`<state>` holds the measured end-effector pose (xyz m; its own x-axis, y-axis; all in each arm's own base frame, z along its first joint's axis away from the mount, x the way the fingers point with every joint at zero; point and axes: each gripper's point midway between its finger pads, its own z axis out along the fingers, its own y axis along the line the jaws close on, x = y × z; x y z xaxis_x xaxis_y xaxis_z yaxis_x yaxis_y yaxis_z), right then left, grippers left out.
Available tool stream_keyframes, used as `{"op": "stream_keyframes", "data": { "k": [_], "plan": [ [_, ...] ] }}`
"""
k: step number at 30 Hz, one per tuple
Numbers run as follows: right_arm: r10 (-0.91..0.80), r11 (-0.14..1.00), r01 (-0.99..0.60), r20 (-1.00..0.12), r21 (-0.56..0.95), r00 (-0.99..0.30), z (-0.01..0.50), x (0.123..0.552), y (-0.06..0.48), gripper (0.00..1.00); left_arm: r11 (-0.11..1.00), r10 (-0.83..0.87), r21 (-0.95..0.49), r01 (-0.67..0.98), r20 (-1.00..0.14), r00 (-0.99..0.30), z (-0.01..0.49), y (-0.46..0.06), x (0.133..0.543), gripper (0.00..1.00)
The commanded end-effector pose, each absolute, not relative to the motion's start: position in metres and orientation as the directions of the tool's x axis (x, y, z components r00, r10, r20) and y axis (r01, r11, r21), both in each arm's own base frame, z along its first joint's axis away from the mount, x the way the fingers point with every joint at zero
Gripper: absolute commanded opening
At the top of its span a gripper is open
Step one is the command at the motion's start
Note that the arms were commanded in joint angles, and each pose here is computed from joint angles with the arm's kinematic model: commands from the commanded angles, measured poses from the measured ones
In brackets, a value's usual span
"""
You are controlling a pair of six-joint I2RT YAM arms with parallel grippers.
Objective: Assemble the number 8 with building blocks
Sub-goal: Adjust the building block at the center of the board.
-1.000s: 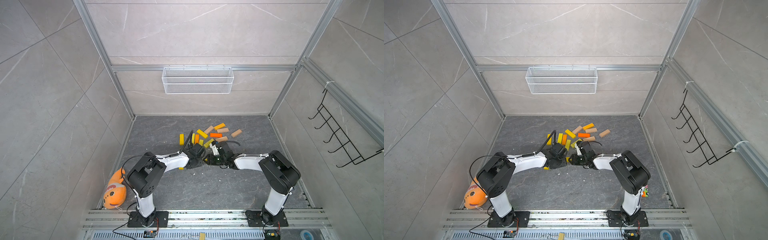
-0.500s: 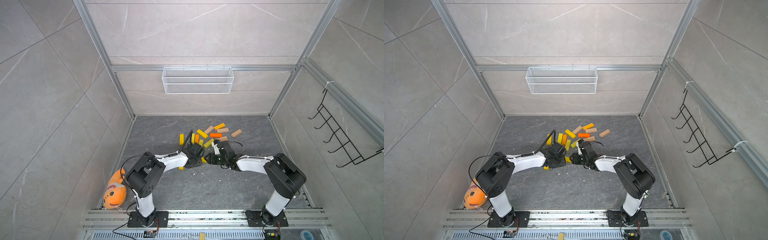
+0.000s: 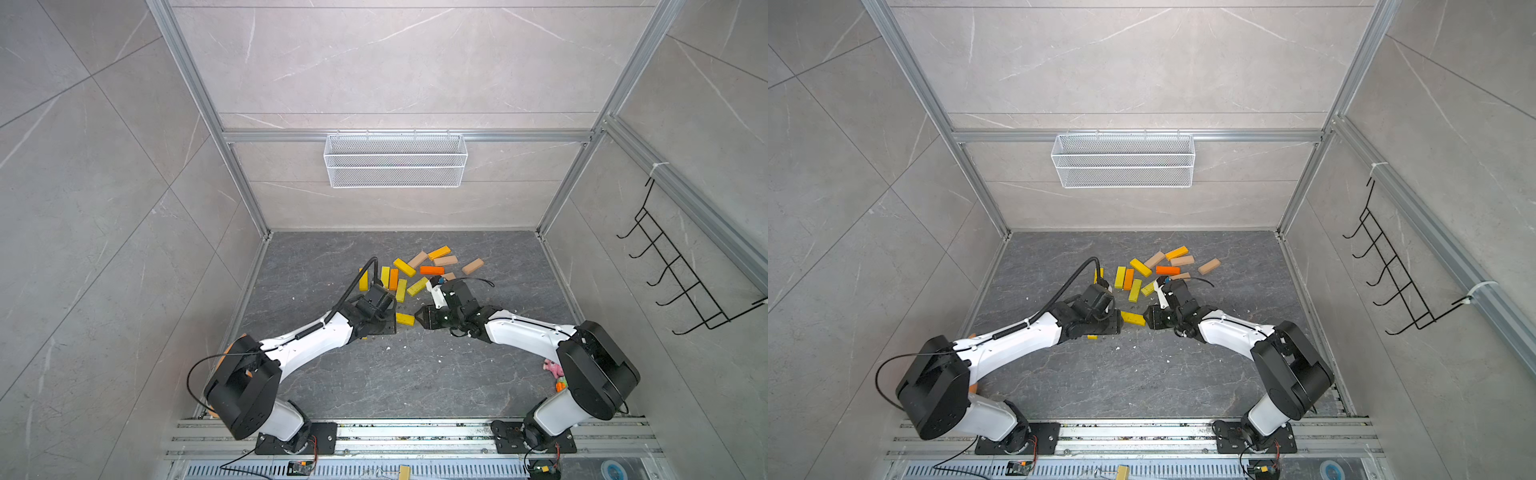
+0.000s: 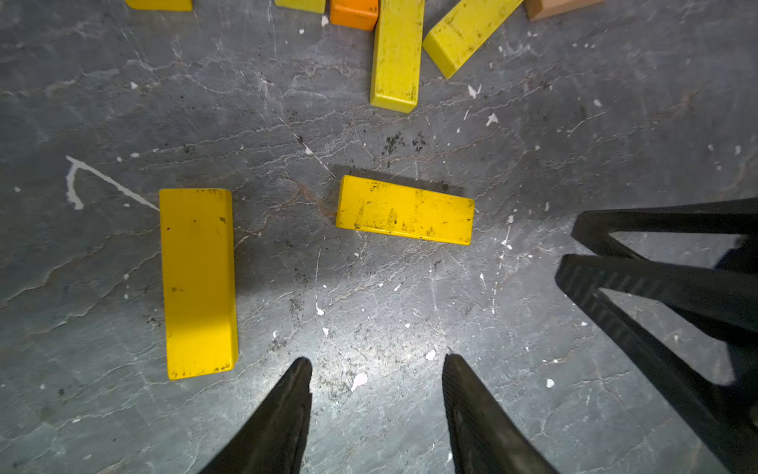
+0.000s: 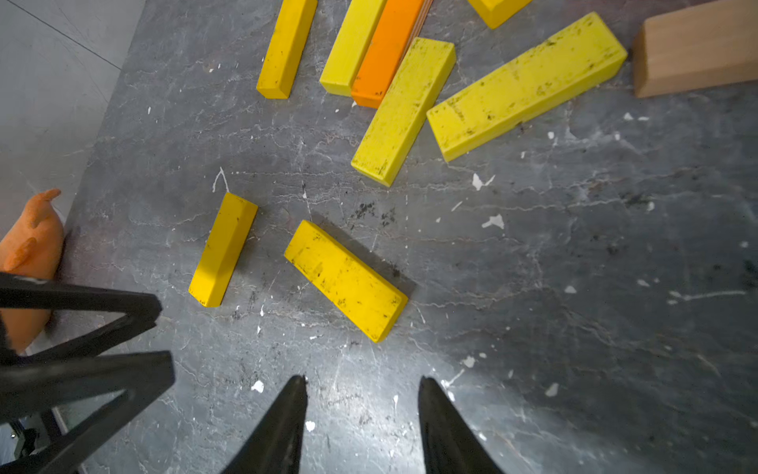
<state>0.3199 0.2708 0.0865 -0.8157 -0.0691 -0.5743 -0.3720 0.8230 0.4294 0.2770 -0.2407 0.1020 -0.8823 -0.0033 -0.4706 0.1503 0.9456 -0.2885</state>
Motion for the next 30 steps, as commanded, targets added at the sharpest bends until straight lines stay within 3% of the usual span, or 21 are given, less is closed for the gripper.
{"op": "stream_keyframes", "data": {
  "k": [1,11,30],
  "plan": [
    [-0.080,0.837,-0.359,-0.556,0.413,-0.827,0.084,0.323,0.273,0.48,0.943,0.002,-0.290,0.160,-0.479,-0.878,0.109,-0.234,0.276,0.56],
    [0.024,0.835,-0.246,-0.480,0.491,-0.877,0.060,0.322,0.288,0.44,0.936,-0.042,-0.324,0.138,-0.492,-0.870,0.116,-0.221,0.273,0.57],
    [0.057,0.823,-0.215,-0.453,0.527,-0.890,0.044,0.327,0.302,0.38,0.927,-0.159,-0.375,0.025,-0.452,-0.878,0.114,-0.191,0.283,0.57]
  ]
}}
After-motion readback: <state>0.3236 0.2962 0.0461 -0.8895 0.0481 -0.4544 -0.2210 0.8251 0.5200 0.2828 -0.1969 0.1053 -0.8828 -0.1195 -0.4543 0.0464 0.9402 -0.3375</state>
